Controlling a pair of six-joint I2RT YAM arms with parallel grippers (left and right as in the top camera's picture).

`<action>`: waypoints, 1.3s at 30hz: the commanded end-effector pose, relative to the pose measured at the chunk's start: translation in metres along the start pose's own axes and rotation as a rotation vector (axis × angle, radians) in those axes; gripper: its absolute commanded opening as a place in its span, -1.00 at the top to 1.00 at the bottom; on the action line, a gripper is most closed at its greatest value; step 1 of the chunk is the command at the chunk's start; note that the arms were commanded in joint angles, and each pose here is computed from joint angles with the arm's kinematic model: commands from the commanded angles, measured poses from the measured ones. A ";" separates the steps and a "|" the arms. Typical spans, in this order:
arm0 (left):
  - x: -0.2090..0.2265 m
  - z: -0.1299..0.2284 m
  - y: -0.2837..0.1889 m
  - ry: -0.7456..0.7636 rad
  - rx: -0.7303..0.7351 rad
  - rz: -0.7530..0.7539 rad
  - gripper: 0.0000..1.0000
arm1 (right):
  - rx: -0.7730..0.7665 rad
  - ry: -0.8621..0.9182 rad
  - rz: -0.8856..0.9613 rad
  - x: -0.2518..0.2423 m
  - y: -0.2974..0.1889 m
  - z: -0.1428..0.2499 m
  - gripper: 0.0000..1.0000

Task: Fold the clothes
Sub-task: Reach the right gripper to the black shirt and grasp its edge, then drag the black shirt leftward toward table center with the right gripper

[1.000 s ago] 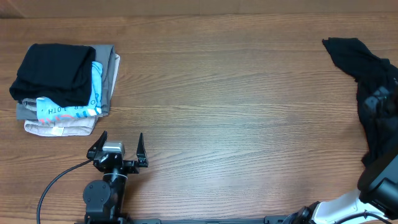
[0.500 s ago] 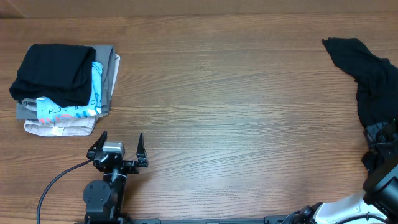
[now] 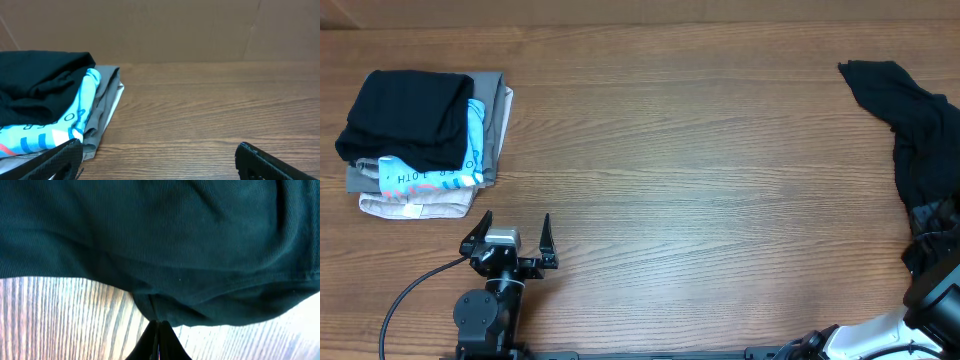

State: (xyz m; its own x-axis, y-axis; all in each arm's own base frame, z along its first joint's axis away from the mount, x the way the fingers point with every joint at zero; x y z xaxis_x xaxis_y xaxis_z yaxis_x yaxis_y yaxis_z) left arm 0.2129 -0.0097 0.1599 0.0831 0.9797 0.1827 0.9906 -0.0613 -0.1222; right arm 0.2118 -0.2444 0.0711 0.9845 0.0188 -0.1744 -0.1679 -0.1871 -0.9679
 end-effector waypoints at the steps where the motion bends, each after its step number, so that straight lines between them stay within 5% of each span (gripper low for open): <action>1: 0.000 0.002 0.000 0.020 -0.004 -0.004 -0.99 | -0.007 0.017 0.028 -0.007 0.009 0.005 0.93; 23: 0.000 0.002 0.000 0.020 -0.004 -0.004 -0.99 | -0.027 0.077 0.016 -0.012 0.028 0.005 0.93; 39: 0.000 0.002 0.000 0.020 -0.004 -0.004 -0.99 | 0.128 -0.045 -0.173 0.037 0.036 0.070 0.93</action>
State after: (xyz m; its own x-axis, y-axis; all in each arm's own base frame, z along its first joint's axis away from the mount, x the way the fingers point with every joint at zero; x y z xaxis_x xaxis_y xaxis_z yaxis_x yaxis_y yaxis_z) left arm 0.2129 -0.0097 0.1599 0.0831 0.9797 0.1827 0.9906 -0.0613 -0.1222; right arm 0.2146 -0.2241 0.0289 0.9969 -0.0165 -0.0764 -0.0781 -0.1740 -0.9816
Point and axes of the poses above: each gripper's point midway between its finger pads, its own y axis out along the fingers, its own x axis along the line the jaws close on, z = x × y, the point moved 3 cm from there along -y, back along the fingers, and after that the axes turned 12 degrees about y, right-handed, at the moved point
